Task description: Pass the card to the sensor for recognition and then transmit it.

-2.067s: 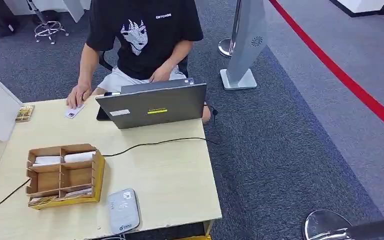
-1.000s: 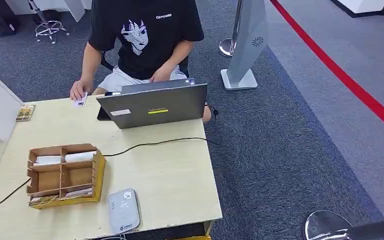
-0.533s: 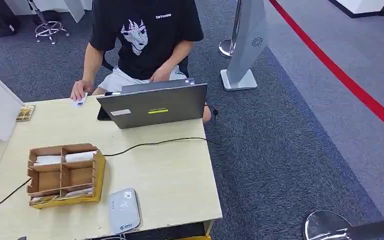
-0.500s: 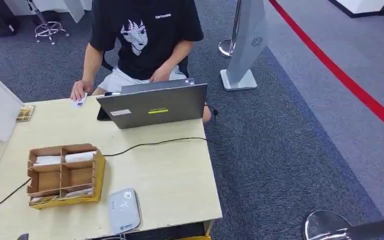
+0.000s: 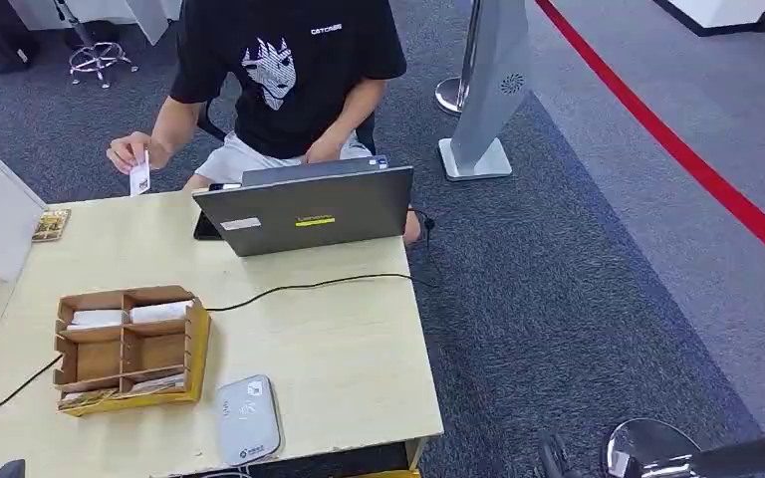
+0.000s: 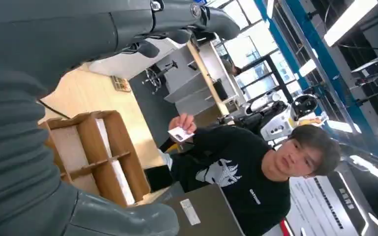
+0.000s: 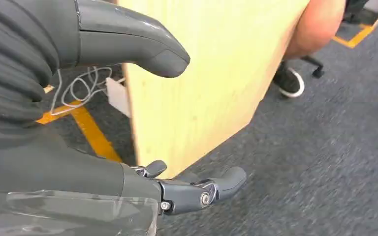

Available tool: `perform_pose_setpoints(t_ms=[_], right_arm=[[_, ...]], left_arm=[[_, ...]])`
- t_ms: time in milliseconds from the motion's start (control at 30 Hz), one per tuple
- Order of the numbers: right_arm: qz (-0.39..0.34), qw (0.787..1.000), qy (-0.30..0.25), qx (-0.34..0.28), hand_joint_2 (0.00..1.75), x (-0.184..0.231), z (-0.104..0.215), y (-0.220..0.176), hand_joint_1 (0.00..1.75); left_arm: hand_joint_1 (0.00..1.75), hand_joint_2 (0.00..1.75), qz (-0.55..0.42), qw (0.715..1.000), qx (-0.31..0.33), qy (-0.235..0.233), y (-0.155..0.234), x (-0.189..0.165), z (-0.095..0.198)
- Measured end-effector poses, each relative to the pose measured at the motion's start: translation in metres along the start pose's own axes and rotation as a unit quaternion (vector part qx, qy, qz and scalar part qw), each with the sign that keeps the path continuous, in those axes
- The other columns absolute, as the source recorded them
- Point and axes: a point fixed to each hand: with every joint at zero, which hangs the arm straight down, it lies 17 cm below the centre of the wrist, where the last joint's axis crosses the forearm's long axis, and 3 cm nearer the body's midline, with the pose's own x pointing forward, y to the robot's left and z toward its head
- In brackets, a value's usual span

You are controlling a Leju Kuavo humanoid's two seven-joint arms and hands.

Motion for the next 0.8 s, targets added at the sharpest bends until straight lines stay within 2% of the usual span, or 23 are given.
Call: perform_pose_setpoints(t_ms=[167, 267, 333, 367, 433, 467, 533, 600, 667, 733, 800], right_arm=[[0.020, 1.000, 0.001, 0.021, 1.75, 0.005, -0.008, 0.012, 0.00], [0.096, 0.995, 0.008, 0.000, 1.75, 0.000, -0.018, 0.017, 0.00], [0.204, 0.978, 0.012, -0.037, 1.75, -0.007, -0.022, 0.006, 0.00], [0.263, 0.963, 0.033, -0.055, 1.75, -0.022, -0.012, -0.013, 0.00], [0.347, 0.929, 0.125, -0.032, 1.75, -0.096, 0.033, -0.014, 0.00], [0.377, 0.912, 0.164, -0.003, 1.75, -0.130, 0.062, -0.003, 0.00], [0.412, 0.889, 0.174, 0.095, 1.75, -0.167, 0.106, 0.047, 0.00], [0.396, 0.881, 0.157, 0.204, 1.75, -0.169, 0.120, 0.111, 0.00], [0.366, 0.877, 0.147, 0.276, 1.75, -0.153, 0.117, 0.151, 0.00], [0.359, 0.884, 0.118, 0.275, 1.75, -0.126, 0.100, 0.158, 0.00], [0.348, 0.900, 0.098, 0.245, 1.75, -0.104, 0.085, 0.147, 0.00]], left_arm=[[0.00, 1.75, 0.023, 1.000, -0.019, -0.005, -0.007, 0.003, 0.001], [0.00, 1.75, 0.022, 1.000, -0.018, 0.000, -0.007, 0.001, -0.003], [0.00, 1.75, 0.003, 1.000, -0.010, 0.015, -0.005, -0.006, -0.008], [0.00, 1.75, -0.014, 1.000, -0.006, 0.023, -0.005, -0.011, -0.011], [0.00, 1.75, -0.108, 0.993, -0.002, 0.045, -0.001, -0.025, -0.018], [0.00, 1.75, -0.186, 0.981, -0.007, 0.061, 0.001, -0.037, -0.020], [0.00, 1.75, -0.331, 0.939, -0.024, 0.087, 0.009, -0.060, -0.025], [0.00, 1.75, -0.401, 0.910, -0.037, 0.099, 0.014, -0.083, -0.038], [0.00, 1.75, -0.460, 0.877, -0.066, 0.121, 0.014, -0.121, -0.056], [0.00, 1.75, -0.509, 0.842, -0.106, 0.147, 0.014, -0.163, -0.070], [0.00, 1.75, -0.528, 0.824, -0.132, 0.156, 0.013, -0.190, -0.081]])
